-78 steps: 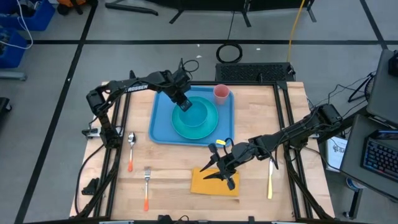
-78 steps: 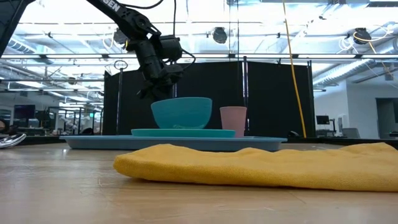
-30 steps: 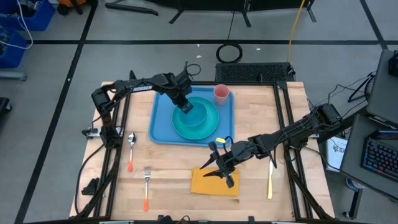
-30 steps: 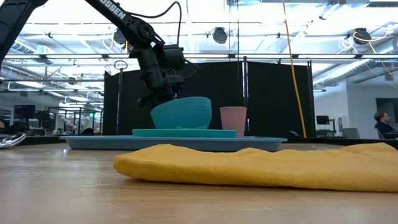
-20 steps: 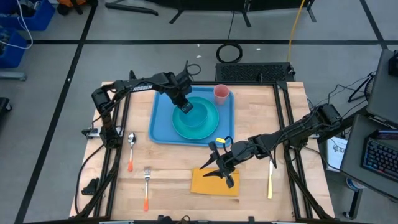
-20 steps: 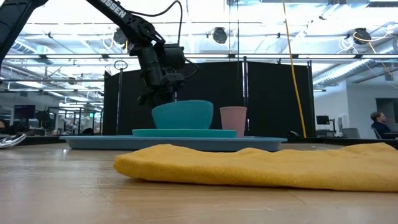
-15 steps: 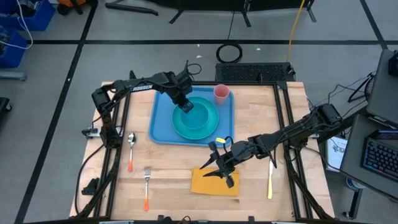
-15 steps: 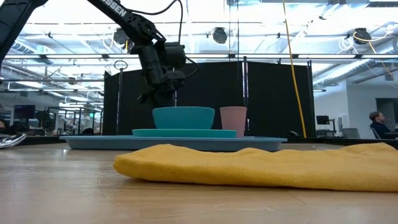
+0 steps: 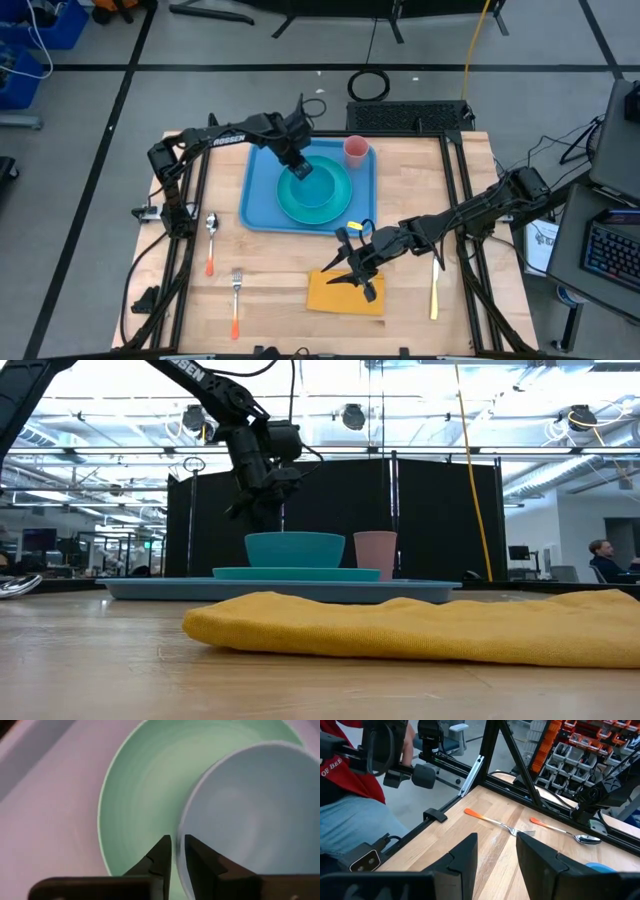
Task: Set up tray
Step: Put the yellow napkin on the blue serving tray to the left of the green plate
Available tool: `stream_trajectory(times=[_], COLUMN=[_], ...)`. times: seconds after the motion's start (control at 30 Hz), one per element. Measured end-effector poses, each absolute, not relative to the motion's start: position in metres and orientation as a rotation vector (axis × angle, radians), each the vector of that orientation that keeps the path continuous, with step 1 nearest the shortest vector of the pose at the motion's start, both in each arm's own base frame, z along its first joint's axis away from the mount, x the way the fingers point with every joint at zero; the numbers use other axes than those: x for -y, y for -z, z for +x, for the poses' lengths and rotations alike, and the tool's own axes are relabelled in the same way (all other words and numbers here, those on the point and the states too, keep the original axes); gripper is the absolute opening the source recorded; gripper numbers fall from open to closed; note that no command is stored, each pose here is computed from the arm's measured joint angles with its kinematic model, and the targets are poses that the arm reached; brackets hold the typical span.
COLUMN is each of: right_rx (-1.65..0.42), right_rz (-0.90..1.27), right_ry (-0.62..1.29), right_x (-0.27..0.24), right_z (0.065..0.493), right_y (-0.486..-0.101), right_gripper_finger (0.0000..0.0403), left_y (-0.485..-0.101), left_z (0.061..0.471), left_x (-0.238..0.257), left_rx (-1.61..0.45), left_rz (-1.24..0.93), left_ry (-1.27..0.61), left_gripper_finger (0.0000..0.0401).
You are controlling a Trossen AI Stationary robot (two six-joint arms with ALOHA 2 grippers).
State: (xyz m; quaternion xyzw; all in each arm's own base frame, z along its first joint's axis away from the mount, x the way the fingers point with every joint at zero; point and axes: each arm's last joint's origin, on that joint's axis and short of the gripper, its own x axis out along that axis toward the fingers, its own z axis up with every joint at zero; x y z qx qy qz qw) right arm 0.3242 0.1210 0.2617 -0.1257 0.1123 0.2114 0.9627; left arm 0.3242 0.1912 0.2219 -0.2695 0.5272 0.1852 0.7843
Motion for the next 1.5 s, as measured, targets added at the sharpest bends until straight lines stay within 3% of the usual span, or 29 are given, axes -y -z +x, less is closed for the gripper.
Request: stream_trajectory(times=[0.63,1.13,1.33,1.5], right_rx=[-0.238,-0.257,-0.26,-0.262], right_rz=[-0.243,-0.226,-0.206,-0.185], right_ry=[-0.428,-0.428,-0.428,-0.458], right_x=[-0.121,-0.122,-0.122,-0.131], right_z=[0.324,0.323,0.323,0.319], right_y=[-0.261,-0.26,-0.26,-0.261], right_gripper_finger=[0.0128,0.0128,0.0128,0.0128], left_y=[-0.281,-0.372,-0.363,-0.317], left_z=[0.329,0.28,0.254,0.236], left_x=[-0.186,-0.086,-0.039,-0.005], left_rx=[-1.112,-0.803,-0.673,-0.608], left_rz=[-0.49,-0.093,-0.054,0.041], left_ry=[-0.378,-0.464,-0.369,-0.376], left_gripper_finger=[0.0072,0.0072,0.0072,0.0072])
